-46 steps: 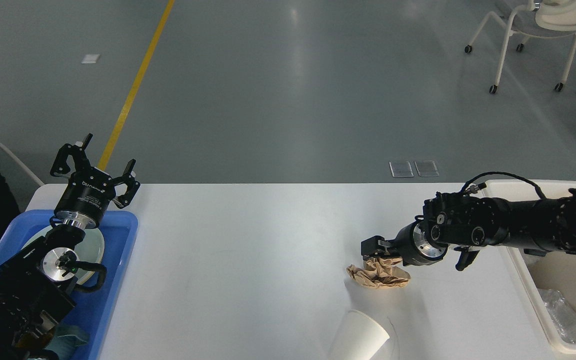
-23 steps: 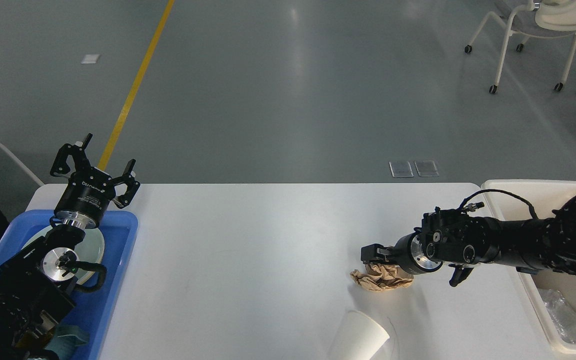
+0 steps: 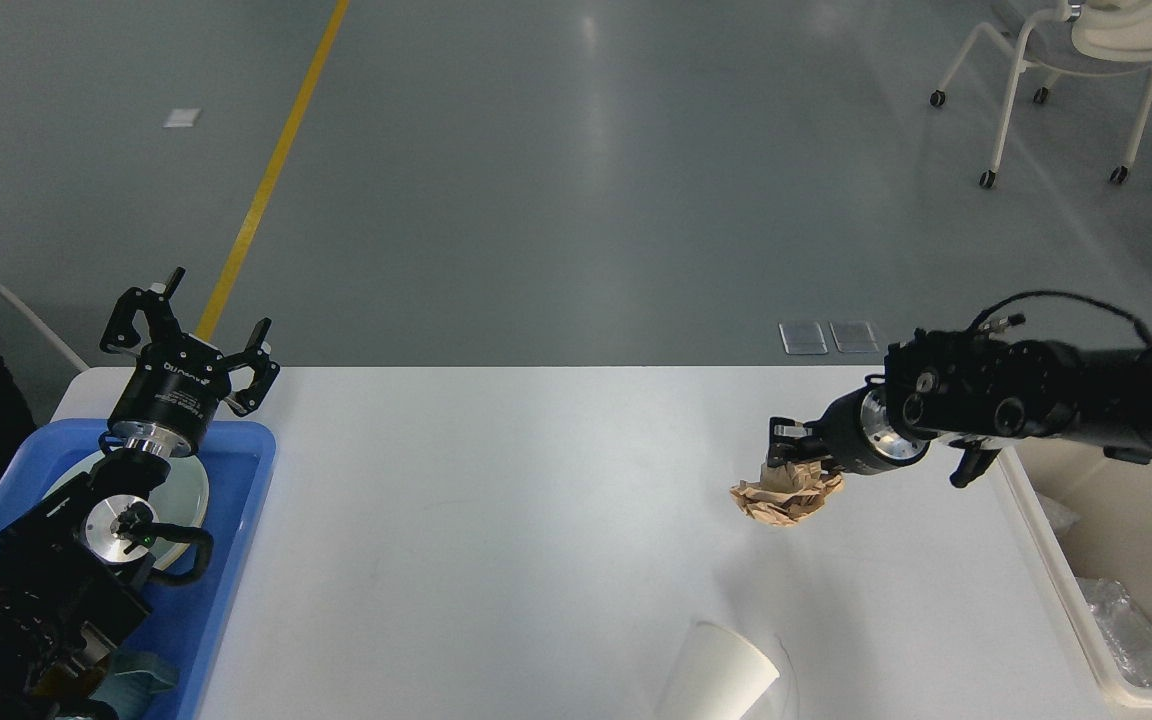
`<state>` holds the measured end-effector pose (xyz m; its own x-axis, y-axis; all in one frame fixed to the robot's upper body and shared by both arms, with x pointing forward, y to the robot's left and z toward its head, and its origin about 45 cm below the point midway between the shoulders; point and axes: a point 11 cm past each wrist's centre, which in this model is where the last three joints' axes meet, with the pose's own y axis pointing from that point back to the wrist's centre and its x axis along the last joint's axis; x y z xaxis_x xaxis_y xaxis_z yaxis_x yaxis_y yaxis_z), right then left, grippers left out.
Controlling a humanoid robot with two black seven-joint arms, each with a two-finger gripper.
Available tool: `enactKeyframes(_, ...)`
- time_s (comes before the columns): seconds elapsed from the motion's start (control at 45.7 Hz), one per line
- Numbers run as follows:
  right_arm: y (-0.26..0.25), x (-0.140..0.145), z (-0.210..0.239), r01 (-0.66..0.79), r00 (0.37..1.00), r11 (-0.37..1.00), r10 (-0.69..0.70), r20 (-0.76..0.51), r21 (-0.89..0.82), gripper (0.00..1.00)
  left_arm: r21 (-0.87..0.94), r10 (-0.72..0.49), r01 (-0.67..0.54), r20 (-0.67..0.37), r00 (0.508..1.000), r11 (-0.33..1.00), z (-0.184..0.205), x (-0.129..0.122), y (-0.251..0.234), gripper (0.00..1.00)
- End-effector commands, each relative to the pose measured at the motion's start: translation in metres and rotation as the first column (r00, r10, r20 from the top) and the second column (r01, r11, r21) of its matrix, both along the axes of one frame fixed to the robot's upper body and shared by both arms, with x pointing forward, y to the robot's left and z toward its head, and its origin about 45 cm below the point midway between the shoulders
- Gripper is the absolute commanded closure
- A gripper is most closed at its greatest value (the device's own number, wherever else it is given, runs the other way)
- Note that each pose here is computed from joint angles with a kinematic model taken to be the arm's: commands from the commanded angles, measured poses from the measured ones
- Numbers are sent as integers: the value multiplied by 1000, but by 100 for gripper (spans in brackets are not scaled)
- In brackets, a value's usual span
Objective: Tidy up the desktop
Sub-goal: 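Lift the tan paper and drop it into the white bin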
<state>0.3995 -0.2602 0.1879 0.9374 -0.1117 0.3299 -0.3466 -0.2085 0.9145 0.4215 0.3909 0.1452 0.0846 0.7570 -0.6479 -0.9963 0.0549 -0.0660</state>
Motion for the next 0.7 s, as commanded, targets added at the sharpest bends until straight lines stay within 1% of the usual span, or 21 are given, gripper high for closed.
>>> enactKeyframes(0.0,3,17,110,-59,997,998,58,50,4,100,-1,2,-2,-1,1000,1000,-1,0,0,0)
enactKeyframes(0.109,17,15,216,-145,985,989,146,92,-16,100,-1,2,-2,-1,1000,1000,-1,0,0,0)
enactKeyframes(0.175,25,8,269,-186,973,982,188,133,-27,100,0,-1,1,-1,1000,1000,0,0,0,0)
enactKeyframes(0.241,27,0,304,-209,963,977,213,166,-40,100,-1,2,-2,-1,1000,1000,-1,0,0,0)
enactKeyframes(0.307,23,-6,326,-210,959,977,213,189,-33,100,0,1,-1,-2,1000,1000,-1,-1,0,0)
enactKeyframes(0.394,11,-7,328,-189,962,981,194,193,-41,100,0,3,-3,-2,1000,1000,-1,0,0,0)
enactKeyframes(0.504,-14,-2,322,-135,969,985,154,196,-105,100,1,2,-2,-2,1000,1000,-1,0,0,0)
enactKeyframes(0.569,-41,2,316,-68,973,987,98,209,-145,100,-1,2,-2,-1,1000,1000,-1,0,0,0)
enactKeyframes(0.679,-107,15,286,69,971,969,-12,237,-237,100,1,2,-2,-2,1000,1000,-1,0,0,0)
